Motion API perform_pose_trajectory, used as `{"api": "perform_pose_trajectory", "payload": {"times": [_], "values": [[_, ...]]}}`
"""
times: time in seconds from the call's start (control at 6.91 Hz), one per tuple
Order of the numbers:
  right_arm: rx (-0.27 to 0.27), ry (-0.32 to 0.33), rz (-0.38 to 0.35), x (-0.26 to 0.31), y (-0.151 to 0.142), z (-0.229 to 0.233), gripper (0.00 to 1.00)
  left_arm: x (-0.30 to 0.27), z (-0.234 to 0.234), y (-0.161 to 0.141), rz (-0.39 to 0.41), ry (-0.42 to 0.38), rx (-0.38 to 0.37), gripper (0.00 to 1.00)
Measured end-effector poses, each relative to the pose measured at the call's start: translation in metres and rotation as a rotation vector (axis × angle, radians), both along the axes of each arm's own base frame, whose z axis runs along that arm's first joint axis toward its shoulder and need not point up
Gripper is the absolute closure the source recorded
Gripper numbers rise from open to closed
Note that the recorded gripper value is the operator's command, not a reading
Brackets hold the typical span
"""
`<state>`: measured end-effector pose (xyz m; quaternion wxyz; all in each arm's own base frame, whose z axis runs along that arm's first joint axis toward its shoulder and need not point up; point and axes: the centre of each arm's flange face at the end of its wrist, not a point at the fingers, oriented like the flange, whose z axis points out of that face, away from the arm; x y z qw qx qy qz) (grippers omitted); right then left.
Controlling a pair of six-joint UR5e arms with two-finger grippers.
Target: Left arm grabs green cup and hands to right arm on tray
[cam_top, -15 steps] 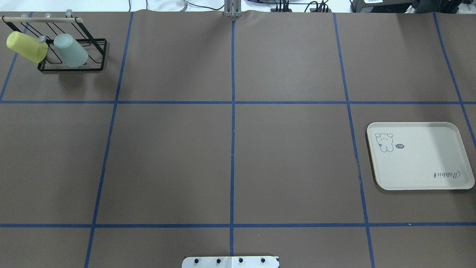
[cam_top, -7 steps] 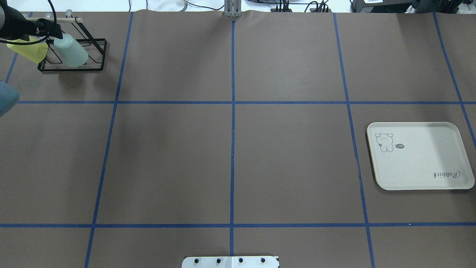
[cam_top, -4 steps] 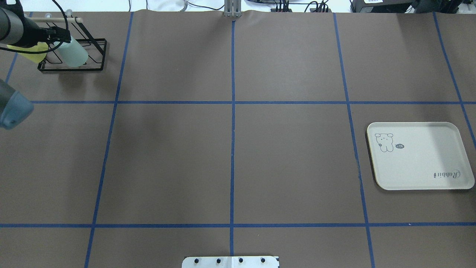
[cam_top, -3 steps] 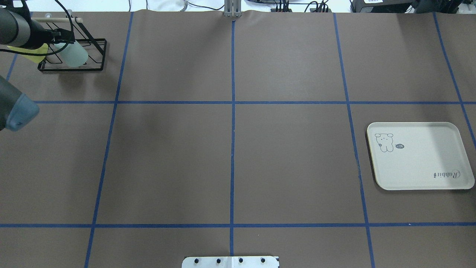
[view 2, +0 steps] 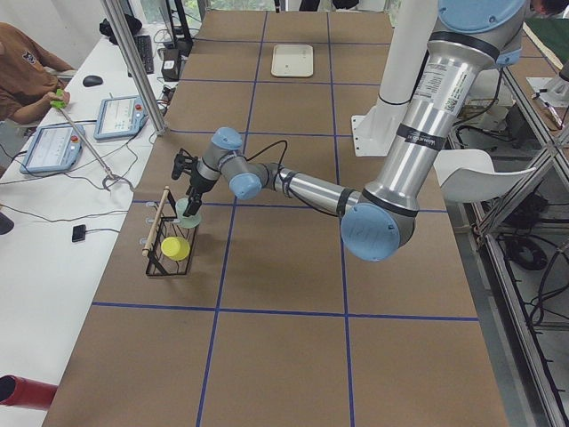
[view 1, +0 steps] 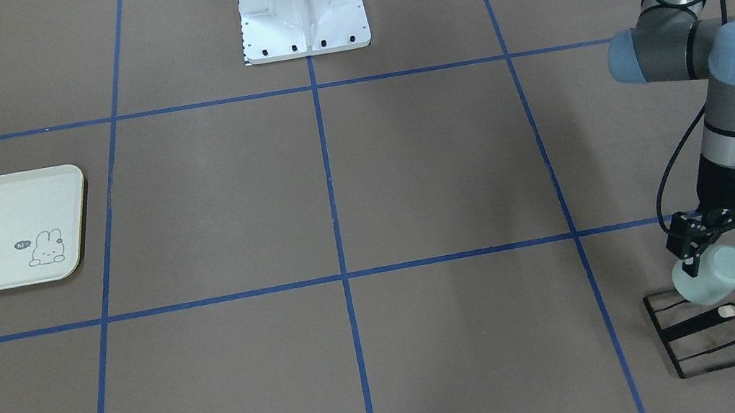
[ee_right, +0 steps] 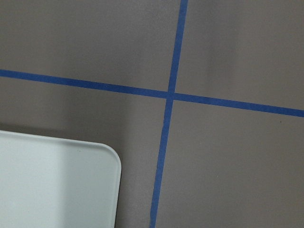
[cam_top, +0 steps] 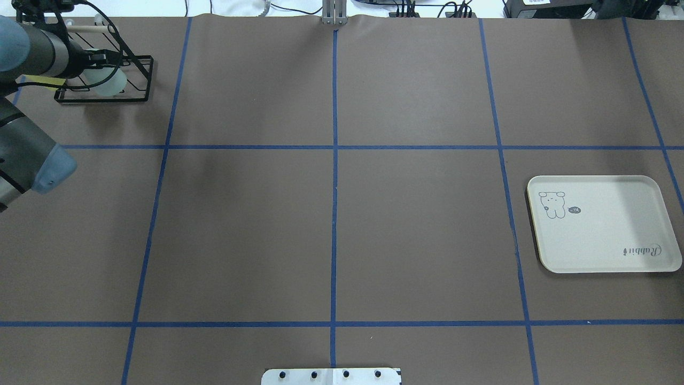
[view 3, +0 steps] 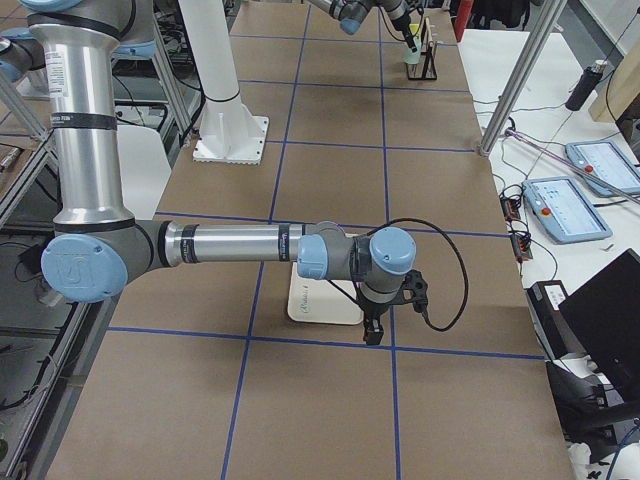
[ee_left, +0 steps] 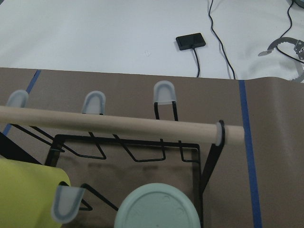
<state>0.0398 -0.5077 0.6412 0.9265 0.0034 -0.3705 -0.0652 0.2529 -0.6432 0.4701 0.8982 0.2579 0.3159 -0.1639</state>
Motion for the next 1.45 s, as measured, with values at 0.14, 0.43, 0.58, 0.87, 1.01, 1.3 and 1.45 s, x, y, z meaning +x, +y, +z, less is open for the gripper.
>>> {"api": "perform_pose_trajectory", "payload": {"times": [0.14, 0.43, 0.58, 0.87, 1.01, 1.3, 1.45], "values": [[0.0, 0.0, 0.0, 0.0, 0.0, 0.0, 0.0, 0.003, 0.01, -0.002, -0.001, -0.005, 0.002, 0.18], [-0.001, 0.0, 0.0, 0.0, 0.001, 0.001, 0.0, 0.006, 0.013, -0.004, -0.002, -0.002, 0.008, 0.82], [-0.002, 0.001, -0.001, 0.0, 0.001, 0.002, 0.0, 0.006, 0.007, -0.004, -0.003, 0.007, 0.018, 0.91], [0.011, 0.0, 0.0, 0.0, -0.002, -0.001, 0.0, -0.002, -0.014, 0.0, -0.001, 0.028, 0.045, 0.92], [0.057, -0.003, 0.0, 0.0, -0.007, -0.011, 0.0, -0.011, -0.024, 0.0, 0.004, 0.037, 0.056, 0.92], [0.179, 0.009, 0.052, -0.002, -0.024, -0.032, 0.0, -0.052, -0.059, 0.001, 0.022, 0.038, 0.047, 0.92], [0.249, 0.041, 0.125, -0.01, -0.037, -0.045, 0.0, -0.073, -0.085, 0.007, 0.037, 0.013, 0.037, 0.93]]}}
